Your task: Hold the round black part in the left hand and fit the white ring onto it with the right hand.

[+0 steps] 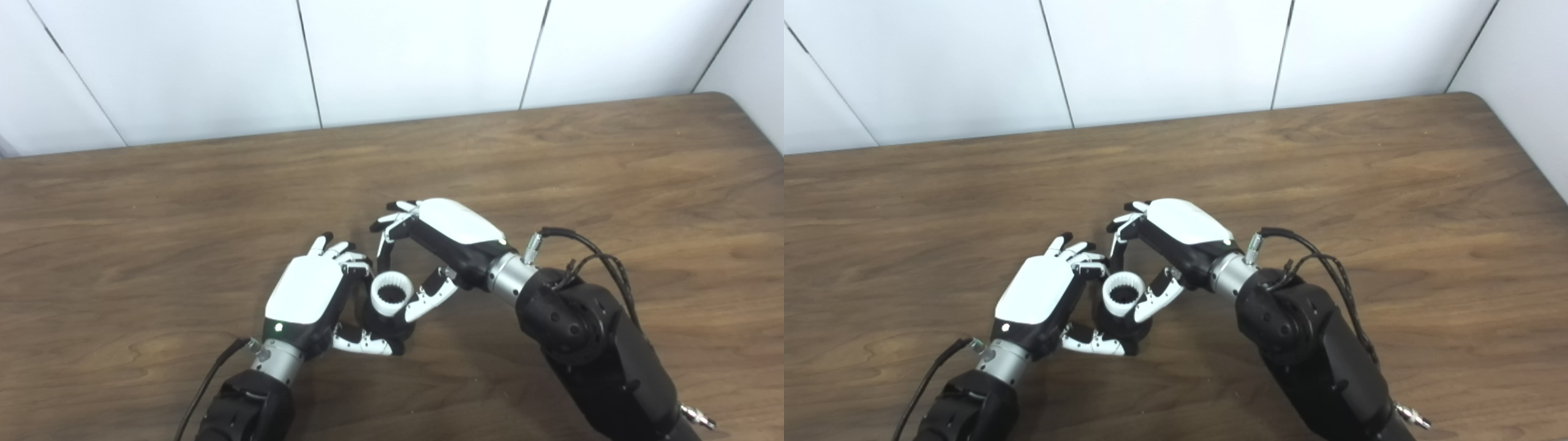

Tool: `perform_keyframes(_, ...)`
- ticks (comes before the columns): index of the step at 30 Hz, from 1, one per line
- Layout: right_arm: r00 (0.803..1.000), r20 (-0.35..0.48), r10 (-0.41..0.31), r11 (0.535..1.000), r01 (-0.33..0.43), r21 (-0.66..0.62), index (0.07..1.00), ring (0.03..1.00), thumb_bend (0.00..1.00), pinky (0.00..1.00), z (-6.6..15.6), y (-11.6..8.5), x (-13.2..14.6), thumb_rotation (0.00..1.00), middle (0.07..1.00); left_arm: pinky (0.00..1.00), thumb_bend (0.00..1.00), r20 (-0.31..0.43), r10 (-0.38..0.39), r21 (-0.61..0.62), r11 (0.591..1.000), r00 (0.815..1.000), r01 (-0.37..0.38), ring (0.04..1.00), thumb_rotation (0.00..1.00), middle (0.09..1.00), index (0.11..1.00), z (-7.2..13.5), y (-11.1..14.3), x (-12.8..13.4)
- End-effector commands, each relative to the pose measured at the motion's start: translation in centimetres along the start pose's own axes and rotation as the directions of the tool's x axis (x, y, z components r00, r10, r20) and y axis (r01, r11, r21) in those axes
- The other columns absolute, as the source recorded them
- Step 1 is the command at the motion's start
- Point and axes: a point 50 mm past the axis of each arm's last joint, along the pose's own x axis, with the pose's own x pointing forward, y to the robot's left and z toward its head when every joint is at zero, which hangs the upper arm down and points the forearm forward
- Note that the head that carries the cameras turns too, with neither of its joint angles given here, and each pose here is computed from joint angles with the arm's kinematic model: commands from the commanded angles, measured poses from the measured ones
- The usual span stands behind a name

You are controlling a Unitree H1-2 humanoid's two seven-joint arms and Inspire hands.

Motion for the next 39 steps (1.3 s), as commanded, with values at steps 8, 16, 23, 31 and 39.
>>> perform_keyframes(8, 0.998, 0.041, -0.048, 0.999, 0.049, -0.016, 0.482, 0.966, 0.52, 1.0, 0.6, -1.2, -0.2, 0.13, 0.839, 1.0, 0.52, 0.027, 0.019, 0.011, 1.0, 0.999, -0.02, 0.895, 0.05, 0.77, 0.484, 0.4, 1.0, 0.1)
perform_keyframes(16, 0.998, 0.054, -0.044, 0.999, 0.045, -0.005, 0.483, 0.972, 0.52, 1.0, 1.0, -0.3, 0.1, 0.13, 0.84, 1.0, 0.52, 0.029, 0.021, 0.011, 1.0, 0.999, -0.021, 0.895, 0.05, 0.77, 0.484, 0.4, 1.0, 0.2)
perform_keyframes(23, 0.998, 0.052, -0.042, 0.999, 0.043, -0.007, 0.483, 0.973, 0.52, 1.0, 1.1, 0.0, 0.3, 0.13, 0.84, 1.0, 0.52, 0.028, 0.022, 0.008, 1.0, 0.999, -0.022, 0.895, 0.05, 0.769, 0.483, 0.6, 1.0, 0.2)
perform_keyframes(31, 0.998, 0.039, -0.044, 0.999, 0.045, -0.015, 0.483, 0.968, 0.52, 1.0, 0.7, 0.0, 0.3, 0.13, 0.839, 1.0, 0.52, 0.029, 0.021, 0.009, 1.0, 0.999, -0.021, 0.898, 0.05, 0.772, 0.484, 0.6, 1.0, 0.3)
perform_keyframes(39, 0.999, 0.024, -0.043, 0.999, 0.043, -0.006, 0.483, 0.971, 0.52, 1.0, 0.3, -0.1, 0.3, 0.13, 0.842, 1.0, 0.52, 0.033, 0.028, 0.008, 1.0, 0.999, -0.029, 0.894, 0.05, 0.77, 0.484, 0.6, 1.0, 0.3)
